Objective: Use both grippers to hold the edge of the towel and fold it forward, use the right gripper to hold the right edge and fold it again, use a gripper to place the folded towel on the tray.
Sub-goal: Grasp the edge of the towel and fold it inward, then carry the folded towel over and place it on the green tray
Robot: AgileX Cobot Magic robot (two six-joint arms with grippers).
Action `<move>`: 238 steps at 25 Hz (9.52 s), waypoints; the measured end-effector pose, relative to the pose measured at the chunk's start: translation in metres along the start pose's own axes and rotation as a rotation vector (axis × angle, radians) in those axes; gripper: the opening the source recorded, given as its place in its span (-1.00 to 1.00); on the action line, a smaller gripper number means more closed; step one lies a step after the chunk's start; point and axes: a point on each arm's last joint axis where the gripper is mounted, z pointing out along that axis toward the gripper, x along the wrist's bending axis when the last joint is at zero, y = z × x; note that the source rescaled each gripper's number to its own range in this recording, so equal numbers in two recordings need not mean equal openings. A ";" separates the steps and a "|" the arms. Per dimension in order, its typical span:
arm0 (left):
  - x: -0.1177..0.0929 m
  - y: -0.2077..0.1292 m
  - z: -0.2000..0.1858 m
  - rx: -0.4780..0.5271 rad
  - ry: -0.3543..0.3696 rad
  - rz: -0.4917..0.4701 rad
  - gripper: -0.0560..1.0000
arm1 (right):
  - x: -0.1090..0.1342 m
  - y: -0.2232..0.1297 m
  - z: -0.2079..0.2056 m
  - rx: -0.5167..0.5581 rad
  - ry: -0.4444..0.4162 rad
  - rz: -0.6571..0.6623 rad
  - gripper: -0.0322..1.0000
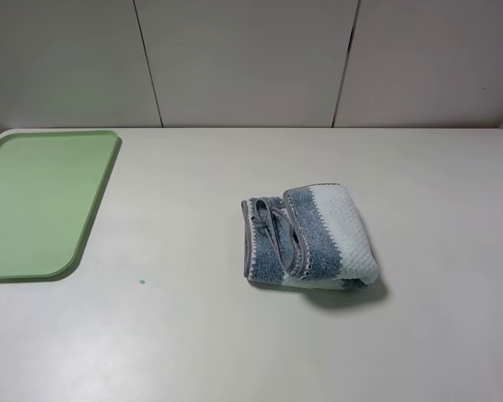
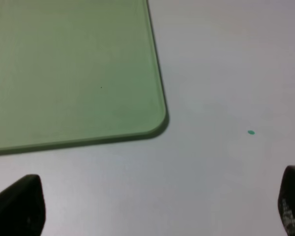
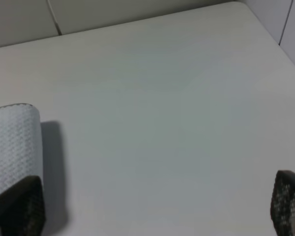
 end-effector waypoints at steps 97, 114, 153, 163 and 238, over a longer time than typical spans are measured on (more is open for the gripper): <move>-0.290 0.043 0.322 0.655 -0.392 -0.104 1.00 | 0.001 0.000 0.000 0.001 0.013 0.007 1.00; -0.296 0.030 0.336 0.632 -0.391 -0.146 0.62 | 0.002 0.000 0.000 0.001 0.020 0.011 1.00; -0.229 0.077 0.334 0.728 -0.304 -0.029 -0.63 | 0.002 0.000 0.000 0.001 0.022 0.013 1.00; -0.181 0.104 0.336 0.738 -0.257 -0.007 -0.63 | 0.002 0.000 0.000 0.001 0.023 0.013 1.00; 0.124 0.123 0.340 0.650 0.140 -0.212 0.99 | 0.002 0.000 0.000 0.001 0.023 0.013 1.00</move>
